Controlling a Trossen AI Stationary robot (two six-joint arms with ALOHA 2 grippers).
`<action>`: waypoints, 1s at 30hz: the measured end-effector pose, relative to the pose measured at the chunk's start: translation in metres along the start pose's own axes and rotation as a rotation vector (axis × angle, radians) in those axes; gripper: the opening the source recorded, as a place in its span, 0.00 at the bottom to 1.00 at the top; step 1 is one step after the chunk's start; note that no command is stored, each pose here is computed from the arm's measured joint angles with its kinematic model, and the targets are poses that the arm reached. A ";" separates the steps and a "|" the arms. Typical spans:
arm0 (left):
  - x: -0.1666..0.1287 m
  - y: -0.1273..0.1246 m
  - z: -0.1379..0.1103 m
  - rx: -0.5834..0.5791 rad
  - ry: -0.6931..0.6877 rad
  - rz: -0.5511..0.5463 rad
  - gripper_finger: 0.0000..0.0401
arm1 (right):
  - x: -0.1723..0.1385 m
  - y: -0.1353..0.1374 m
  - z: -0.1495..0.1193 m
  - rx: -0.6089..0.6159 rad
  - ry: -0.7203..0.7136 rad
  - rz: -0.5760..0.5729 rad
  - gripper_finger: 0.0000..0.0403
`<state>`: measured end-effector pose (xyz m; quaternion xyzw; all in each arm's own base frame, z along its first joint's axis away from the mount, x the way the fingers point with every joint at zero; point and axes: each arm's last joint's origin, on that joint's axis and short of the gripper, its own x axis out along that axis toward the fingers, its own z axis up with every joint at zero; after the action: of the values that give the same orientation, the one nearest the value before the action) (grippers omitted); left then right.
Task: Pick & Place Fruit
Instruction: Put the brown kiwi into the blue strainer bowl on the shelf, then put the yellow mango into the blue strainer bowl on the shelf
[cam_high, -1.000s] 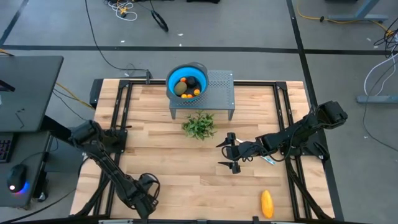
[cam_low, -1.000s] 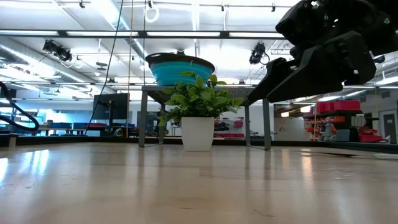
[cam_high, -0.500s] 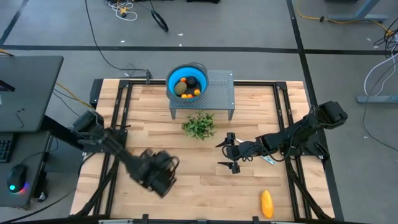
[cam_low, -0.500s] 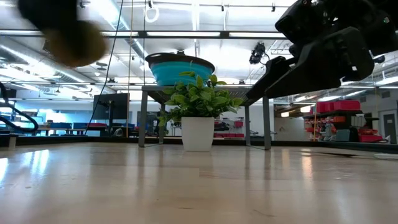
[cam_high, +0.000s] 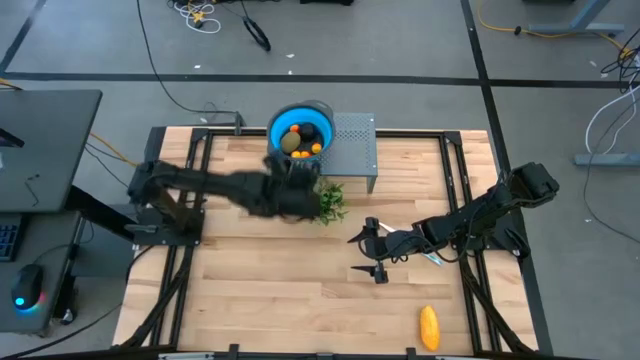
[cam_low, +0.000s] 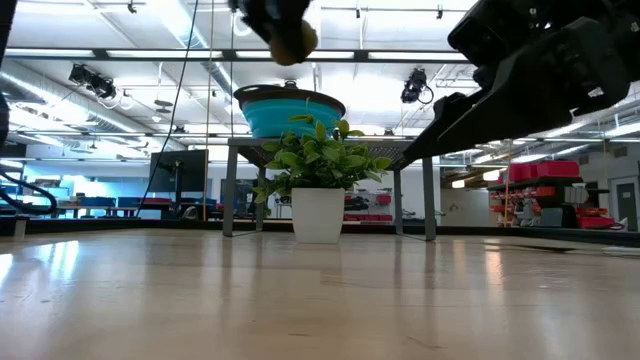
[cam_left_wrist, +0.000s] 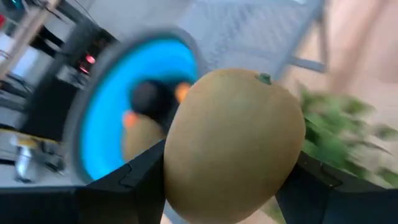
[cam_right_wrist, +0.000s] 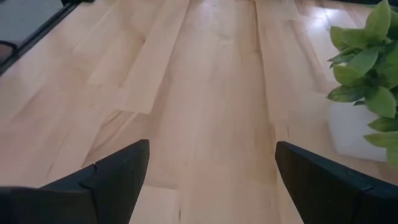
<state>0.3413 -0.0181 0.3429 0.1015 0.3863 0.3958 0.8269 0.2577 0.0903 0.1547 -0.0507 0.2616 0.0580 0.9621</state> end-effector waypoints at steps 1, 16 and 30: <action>0.007 0.009 0.007 0.014 -0.005 0.011 0.61 | 0.000 0.000 0.000 0.014 0.000 0.000 0.89; 0.087 0.096 0.035 -0.067 0.008 -0.135 0.64 | -0.001 0.003 -0.003 0.075 0.026 0.001 0.89; 0.096 0.118 0.033 -0.110 0.015 -0.186 0.93 | -0.001 0.005 -0.002 0.179 0.020 -0.002 0.89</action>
<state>0.3339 0.1354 0.3679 0.0167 0.3779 0.3387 0.8615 0.2548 0.0946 0.1528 0.0348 0.2751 0.0330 0.9602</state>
